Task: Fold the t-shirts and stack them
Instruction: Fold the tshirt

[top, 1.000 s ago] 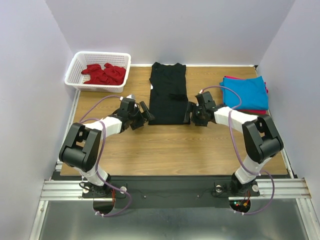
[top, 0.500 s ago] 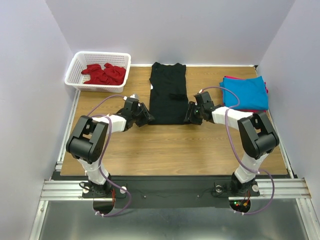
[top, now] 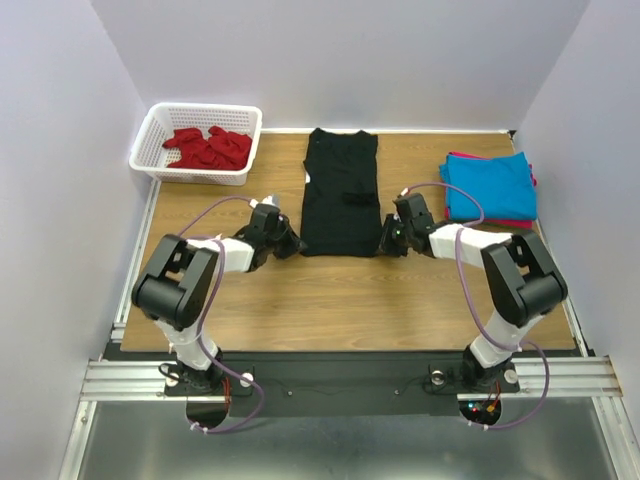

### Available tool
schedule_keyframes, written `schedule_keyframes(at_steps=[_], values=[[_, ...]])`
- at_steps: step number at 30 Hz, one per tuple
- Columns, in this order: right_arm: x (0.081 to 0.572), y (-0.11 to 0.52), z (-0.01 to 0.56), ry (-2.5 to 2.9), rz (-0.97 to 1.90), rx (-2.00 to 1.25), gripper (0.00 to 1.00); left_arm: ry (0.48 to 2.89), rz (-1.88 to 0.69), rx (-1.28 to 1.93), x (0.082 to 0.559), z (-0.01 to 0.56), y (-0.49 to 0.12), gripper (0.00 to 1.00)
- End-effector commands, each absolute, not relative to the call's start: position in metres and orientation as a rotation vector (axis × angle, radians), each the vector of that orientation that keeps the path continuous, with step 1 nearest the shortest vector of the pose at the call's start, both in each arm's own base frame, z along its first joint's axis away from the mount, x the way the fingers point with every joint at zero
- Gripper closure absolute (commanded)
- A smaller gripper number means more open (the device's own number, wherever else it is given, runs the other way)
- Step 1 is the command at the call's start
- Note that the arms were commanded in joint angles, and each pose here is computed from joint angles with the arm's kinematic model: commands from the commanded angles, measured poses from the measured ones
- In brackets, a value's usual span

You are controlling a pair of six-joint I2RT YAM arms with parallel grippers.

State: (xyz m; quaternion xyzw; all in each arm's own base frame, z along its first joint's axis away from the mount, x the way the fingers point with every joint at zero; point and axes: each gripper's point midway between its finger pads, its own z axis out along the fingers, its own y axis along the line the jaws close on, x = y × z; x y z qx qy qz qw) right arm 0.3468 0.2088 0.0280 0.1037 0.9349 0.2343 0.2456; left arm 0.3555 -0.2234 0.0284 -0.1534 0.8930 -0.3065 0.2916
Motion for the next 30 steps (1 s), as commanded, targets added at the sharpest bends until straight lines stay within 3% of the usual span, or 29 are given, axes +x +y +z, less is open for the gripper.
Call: schedule_keyframes(at_steps=[1,7,14,20,30], values=[[0.308,0.197,0.039,2.579,0.665,0.234,0.82,2.417,-0.809,-0.363,0.300,0.026,-0.222,1.00],[0.241,0.177,0.070,2.564,0.740,0.196,0.84,2.422,-0.982,-0.280,0.217,0.052,-0.254,1.00],[0.196,0.165,0.119,2.499,0.819,0.187,0.85,2.228,-1.217,-0.299,0.177,0.132,-0.258,1.00],[0.222,0.166,0.187,2.330,0.814,0.144,0.87,2.115,-1.200,-0.283,0.187,0.183,-0.253,1.00],[0.292,0.155,0.227,2.232,0.582,0.205,0.89,2.047,-1.016,-0.349,0.235,0.210,-0.249,1.00]])
